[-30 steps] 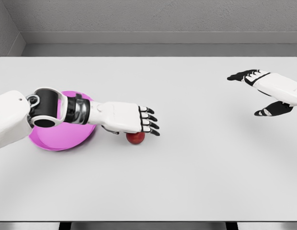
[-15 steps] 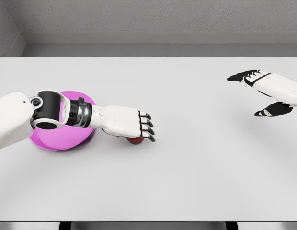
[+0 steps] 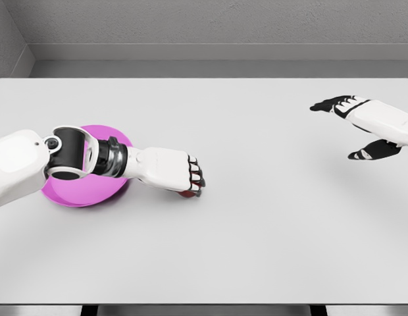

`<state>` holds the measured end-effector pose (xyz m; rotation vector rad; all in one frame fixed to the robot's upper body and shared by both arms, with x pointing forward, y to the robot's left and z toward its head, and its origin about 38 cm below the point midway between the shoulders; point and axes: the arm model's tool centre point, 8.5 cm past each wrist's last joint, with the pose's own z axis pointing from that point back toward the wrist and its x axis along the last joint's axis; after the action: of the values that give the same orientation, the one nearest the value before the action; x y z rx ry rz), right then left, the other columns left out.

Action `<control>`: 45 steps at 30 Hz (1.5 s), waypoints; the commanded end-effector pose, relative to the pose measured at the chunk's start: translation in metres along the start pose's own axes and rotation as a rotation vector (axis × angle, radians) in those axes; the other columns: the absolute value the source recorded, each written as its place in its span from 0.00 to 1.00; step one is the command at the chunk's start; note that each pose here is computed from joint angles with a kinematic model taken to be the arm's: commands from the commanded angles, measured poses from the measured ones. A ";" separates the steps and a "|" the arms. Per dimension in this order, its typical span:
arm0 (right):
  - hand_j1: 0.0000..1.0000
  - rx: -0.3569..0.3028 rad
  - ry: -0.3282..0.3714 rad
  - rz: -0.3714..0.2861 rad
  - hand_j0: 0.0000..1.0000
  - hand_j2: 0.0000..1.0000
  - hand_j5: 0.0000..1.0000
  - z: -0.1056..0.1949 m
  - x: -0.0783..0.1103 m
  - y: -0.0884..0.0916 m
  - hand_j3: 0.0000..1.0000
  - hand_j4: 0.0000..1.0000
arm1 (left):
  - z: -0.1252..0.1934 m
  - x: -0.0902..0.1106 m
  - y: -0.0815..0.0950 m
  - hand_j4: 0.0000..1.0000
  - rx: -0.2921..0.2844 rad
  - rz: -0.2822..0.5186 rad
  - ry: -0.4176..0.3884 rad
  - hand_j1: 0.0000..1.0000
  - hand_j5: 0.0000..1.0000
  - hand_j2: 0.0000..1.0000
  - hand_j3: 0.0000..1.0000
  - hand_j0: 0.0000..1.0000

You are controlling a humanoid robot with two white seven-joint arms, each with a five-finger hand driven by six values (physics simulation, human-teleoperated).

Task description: Put the apple on the plate with both arms

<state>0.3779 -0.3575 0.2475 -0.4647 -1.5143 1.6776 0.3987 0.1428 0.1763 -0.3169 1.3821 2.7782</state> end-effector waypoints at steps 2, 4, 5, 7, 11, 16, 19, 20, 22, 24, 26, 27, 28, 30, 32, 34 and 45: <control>1.00 -0.001 -0.004 0.001 1.00 1.00 1.00 0.000 0.002 -0.001 1.00 1.00 | 0.000 0.001 -0.003 0.51 -0.023 -0.021 0.002 0.51 0.51 0.51 0.51 0.51; 1.00 -0.001 -0.008 0.005 1.00 1.00 1.00 0.001 0.002 -0.002 1.00 1.00 | -0.001 0.001 -0.004 0.46 -0.031 -0.032 0.004 0.46 0.46 0.46 0.46 0.46; 1.00 -0.001 -0.008 0.005 1.00 1.00 1.00 0.001 0.002 -0.002 1.00 1.00 | -0.001 0.001 -0.004 0.46 -0.032 -0.032 0.002 0.46 0.46 0.46 0.46 0.46; 1.00 0.003 -0.006 0.011 1.00 1.00 1.00 0.002 0.002 -0.002 1.00 1.00 | -0.002 0.002 -0.005 0.39 -0.036 -0.032 -0.001 0.39 0.39 0.39 0.39 0.39; 1.00 0.009 -0.001 0.015 1.00 1.00 1.00 0.004 0.000 -0.003 1.00 1.00 | -0.001 0.001 -0.006 0.27 -0.035 -0.030 0.002 0.27 0.27 0.27 0.27 0.27; 1.00 0.009 -0.001 0.015 1.00 1.00 1.00 0.004 0.000 -0.003 1.00 1.00 | 0.002 0.000 -0.003 0.09 -0.017 -0.018 0.006 0.09 0.09 0.09 0.09 0.09; 1.00 0.010 -0.001 0.013 1.00 1.00 1.00 0.004 0.000 -0.002 1.00 1.00 | 0.005 -0.001 0.002 0.11 0.041 0.059 -0.012 0.11 0.11 0.11 0.11 0.11; 1.00 0.009 -0.001 0.012 1.00 1.00 1.00 0.004 0.000 -0.002 1.00 1.00 | 0.006 0.000 0.005 0.11 0.065 0.091 -0.021 0.11 0.11 0.11 0.11 0.11; 1.00 0.010 -0.001 0.013 1.00 1.00 1.00 0.004 0.000 -0.002 1.00 1.00 | 0.017 -0.006 0.007 0.12 0.111 0.158 -0.013 0.12 0.12 0.12 0.12 0.12; 1.00 0.010 -0.002 0.014 1.00 1.00 1.00 0.004 0.001 -0.002 1.00 1.00 | 0.023 -0.009 0.009 0.12 0.145 0.204 -0.009 0.12 0.12 0.12 0.12 0.12; 1.00 0.010 -0.001 0.013 1.00 1.00 1.00 0.004 0.000 -0.002 1.00 1.00 | 0.024 -0.010 0.010 0.12 0.166 0.233 -0.016 0.12 0.12 0.12 0.12 0.12; 1.00 0.010 -0.001 0.013 1.00 1.00 1.00 0.004 0.000 -0.002 1.00 1.00 | 0.026 -0.011 0.010 0.12 0.172 0.245 -0.015 0.12 0.12 0.12 0.12 0.12; 1.00 0.010 -0.001 0.013 1.00 1.00 1.00 0.004 0.000 -0.002 1.00 1.00 | 0.035 -0.015 0.007 0.12 0.176 0.261 0.005 0.12 0.12 0.12 0.12 0.12; 1.00 0.010 -0.001 0.013 1.00 1.00 1.00 0.004 0.000 -0.002 1.00 1.00 | 0.067 -0.040 -0.005 0.12 0.204 0.331 0.106 0.12 0.12 0.12 0.12 0.12; 1.00 0.010 -0.001 0.013 1.00 1.00 1.00 0.004 0.000 -0.002 1.00 1.00 | 0.094 -0.058 -0.016 0.11 0.204 0.361 0.194 0.11 0.11 0.11 0.11 0.11; 1.00 0.011 0.001 0.014 1.00 1.00 1.00 0.005 0.000 -0.002 1.00 1.00 | 0.120 -0.076 -0.033 0.11 0.186 0.398 0.285 0.11 0.11 0.11 0.11 0.11; 1.00 0.015 0.001 0.011 1.00 1.00 1.00 0.005 0.000 0.000 1.00 1.00 | 0.166 -0.066 -0.101 0.60 -0.002 0.454 0.404 0.60 0.60 0.60 0.60 0.60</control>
<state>0.3741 -0.3604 0.2480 -0.4684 -1.4984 1.6997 0.4449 0.3336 0.2059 -0.6487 1.7260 3.1937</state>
